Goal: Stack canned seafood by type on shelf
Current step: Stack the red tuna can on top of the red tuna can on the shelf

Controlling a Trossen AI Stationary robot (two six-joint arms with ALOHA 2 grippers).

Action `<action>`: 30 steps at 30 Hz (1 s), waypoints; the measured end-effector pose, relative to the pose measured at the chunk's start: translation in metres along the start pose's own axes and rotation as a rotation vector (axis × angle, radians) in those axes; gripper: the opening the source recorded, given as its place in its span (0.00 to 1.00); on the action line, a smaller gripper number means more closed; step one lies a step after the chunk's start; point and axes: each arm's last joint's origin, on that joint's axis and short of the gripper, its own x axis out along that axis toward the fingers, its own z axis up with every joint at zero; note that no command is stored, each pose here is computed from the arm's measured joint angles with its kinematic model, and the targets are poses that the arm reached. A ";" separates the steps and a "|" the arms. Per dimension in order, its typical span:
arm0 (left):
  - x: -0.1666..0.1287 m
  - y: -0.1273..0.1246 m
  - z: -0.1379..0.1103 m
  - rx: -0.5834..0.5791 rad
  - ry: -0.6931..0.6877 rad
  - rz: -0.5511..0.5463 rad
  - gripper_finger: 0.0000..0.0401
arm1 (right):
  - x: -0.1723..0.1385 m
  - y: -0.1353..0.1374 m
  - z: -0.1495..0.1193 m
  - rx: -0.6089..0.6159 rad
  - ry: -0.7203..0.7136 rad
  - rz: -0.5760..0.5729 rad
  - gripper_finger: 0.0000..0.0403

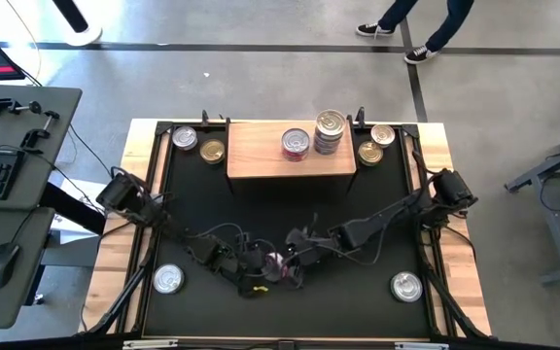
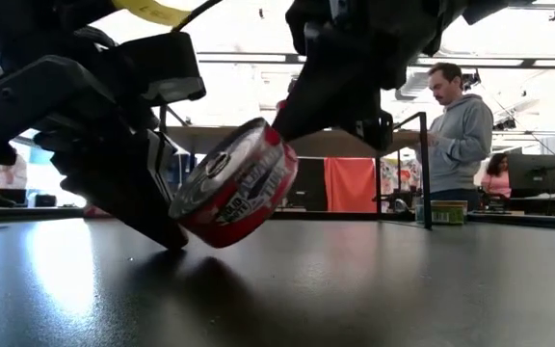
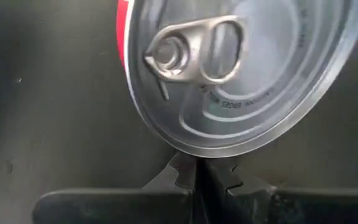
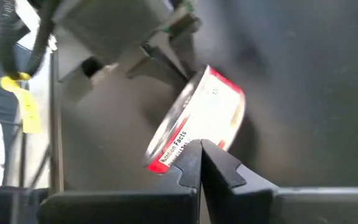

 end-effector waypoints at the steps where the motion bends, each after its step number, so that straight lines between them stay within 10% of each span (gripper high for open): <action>1: 0.001 0.002 0.001 -0.002 -0.001 -0.001 0.00 | -0.001 0.002 0.000 -0.001 0.000 0.005 0.00; 15: 0.027 0.003 0.021 -0.038 -0.127 -0.024 0.00 | -0.002 0.011 0.013 -0.044 -0.050 -0.020 0.00; 24: -0.006 0.016 0.020 0.044 0.043 -0.003 0.00 | -0.044 0.023 0.048 -0.194 -0.100 -0.053 0.00; 30: -0.037 0.034 -0.002 -0.088 0.009 -0.027 0.00 | -0.088 0.011 0.075 -0.372 0.186 -0.186 0.11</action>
